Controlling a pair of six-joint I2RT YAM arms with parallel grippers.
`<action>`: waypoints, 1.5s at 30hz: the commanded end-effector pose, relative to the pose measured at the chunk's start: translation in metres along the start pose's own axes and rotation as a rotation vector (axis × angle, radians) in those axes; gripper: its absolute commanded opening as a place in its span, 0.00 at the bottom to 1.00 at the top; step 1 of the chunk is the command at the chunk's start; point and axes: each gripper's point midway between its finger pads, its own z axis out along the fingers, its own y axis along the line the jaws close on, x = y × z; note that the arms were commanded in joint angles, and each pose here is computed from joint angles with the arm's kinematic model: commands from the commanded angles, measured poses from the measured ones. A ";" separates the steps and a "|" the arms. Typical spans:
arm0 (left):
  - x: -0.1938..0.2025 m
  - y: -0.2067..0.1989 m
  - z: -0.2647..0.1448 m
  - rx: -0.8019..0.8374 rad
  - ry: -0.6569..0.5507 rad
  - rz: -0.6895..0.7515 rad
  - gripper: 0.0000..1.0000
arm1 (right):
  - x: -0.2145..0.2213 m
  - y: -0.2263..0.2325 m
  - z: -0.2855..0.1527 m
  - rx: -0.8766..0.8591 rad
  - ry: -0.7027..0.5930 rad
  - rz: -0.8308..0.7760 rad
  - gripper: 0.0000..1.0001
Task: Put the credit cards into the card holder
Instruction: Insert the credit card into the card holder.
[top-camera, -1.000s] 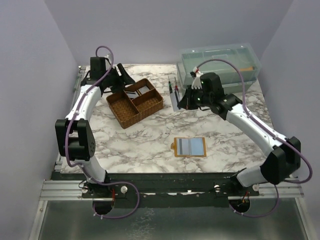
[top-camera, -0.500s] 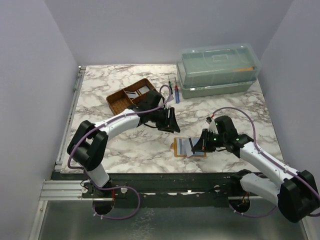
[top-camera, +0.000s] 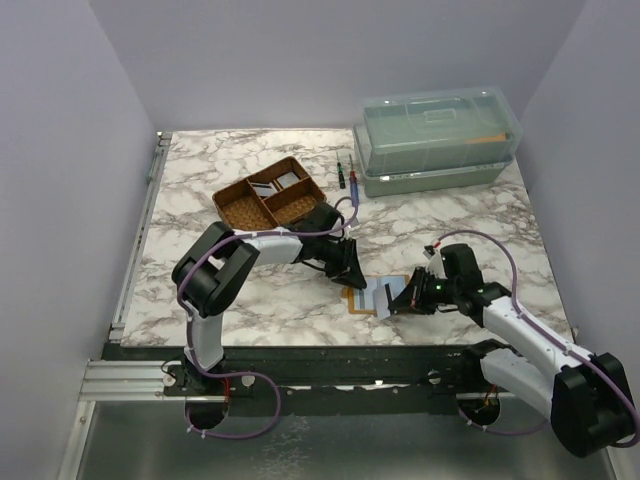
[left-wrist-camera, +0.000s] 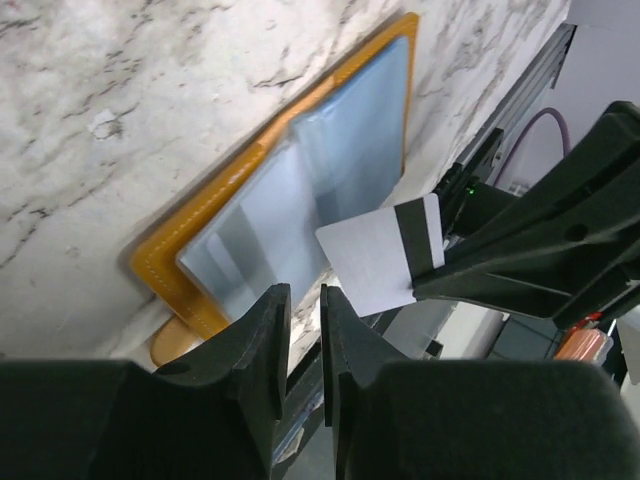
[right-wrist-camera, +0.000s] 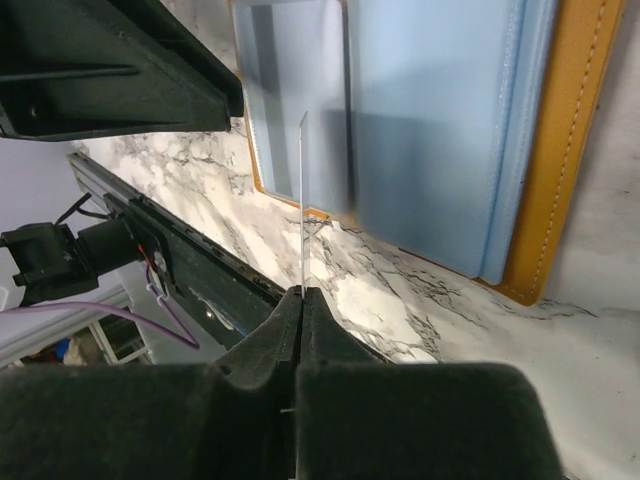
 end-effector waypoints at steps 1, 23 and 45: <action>0.009 0.007 0.009 0.014 0.049 -0.031 0.23 | 0.003 -0.009 0.003 0.022 0.011 0.015 0.00; 0.016 0.054 0.010 -0.182 0.092 0.007 0.22 | -0.003 -0.012 0.002 0.072 0.011 0.014 0.00; 0.007 0.071 0.007 -0.264 0.112 0.060 0.20 | -0.013 -0.016 0.017 0.077 0.031 0.012 0.00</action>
